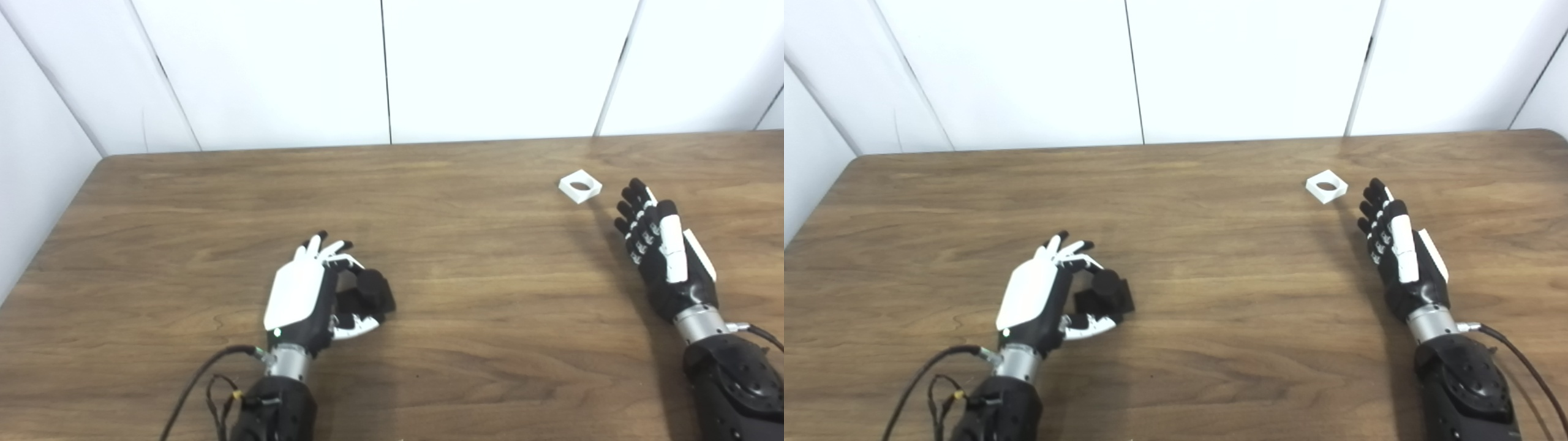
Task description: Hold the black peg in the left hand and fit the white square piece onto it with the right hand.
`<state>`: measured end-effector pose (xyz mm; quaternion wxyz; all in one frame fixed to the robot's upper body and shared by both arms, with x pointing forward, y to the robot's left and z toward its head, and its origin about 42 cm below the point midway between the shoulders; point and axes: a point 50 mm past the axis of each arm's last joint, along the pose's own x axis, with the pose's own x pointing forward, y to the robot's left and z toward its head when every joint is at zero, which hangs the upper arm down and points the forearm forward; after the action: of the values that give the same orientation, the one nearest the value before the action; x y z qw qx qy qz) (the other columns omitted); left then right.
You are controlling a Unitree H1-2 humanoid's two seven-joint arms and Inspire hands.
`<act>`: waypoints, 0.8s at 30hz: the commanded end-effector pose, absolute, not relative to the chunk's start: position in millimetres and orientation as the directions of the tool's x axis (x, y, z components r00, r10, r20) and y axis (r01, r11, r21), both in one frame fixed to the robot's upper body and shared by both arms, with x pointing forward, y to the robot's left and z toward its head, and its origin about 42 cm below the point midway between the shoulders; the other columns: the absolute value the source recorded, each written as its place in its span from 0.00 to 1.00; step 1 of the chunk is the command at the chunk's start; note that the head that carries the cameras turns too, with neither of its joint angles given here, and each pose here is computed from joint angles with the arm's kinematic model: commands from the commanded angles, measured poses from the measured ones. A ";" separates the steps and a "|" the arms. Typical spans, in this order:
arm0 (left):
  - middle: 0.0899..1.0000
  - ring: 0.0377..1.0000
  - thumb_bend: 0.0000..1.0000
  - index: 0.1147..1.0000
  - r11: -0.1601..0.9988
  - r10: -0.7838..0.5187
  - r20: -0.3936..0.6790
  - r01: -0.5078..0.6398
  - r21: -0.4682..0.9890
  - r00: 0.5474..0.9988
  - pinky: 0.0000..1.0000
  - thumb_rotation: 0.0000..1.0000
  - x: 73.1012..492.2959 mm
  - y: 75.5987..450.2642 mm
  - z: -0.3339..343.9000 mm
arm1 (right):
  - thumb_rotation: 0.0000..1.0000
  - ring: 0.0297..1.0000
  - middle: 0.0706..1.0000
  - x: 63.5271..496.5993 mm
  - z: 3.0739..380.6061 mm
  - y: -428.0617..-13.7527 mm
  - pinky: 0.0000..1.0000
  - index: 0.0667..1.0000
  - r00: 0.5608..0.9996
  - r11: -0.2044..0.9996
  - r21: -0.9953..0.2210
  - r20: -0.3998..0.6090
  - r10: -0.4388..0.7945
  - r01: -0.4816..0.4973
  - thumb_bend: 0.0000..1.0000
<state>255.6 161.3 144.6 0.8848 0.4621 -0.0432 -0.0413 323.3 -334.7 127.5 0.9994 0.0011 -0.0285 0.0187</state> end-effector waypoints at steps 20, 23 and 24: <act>0.88 1.00 0.52 0.42 0.591 -0.255 0.059 0.107 0.800 0.965 1.00 0.07 233.7 123.3 144.2 | 1.00 1.00 1.00 312.6 114.1 -328.5 1.00 1.00 0.999 0.999 0.022 0.009 0.040 -0.040 0.60; 0.88 1.00 0.52 0.42 0.588 -0.253 0.054 0.109 0.801 0.966 1.00 0.07 233.0 123.5 144.7 | 1.00 1.00 1.00 312.5 114.8 -328.4 1.00 1.00 0.999 0.999 0.021 0.007 0.045 -0.045 0.61; 0.88 1.00 0.52 0.42 0.588 -0.252 0.053 0.110 0.802 0.966 1.00 0.07 232.9 124.1 144.3 | 1.00 1.00 1.00 312.8 114.9 -328.6 1.00 1.00 0.999 0.999 0.018 0.008 0.045 -0.046 0.61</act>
<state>234.1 123.5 141.9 0.8906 0.4362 -0.0766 -0.1034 322.5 -333.0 129.0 0.9995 -0.0006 -0.0218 0.0221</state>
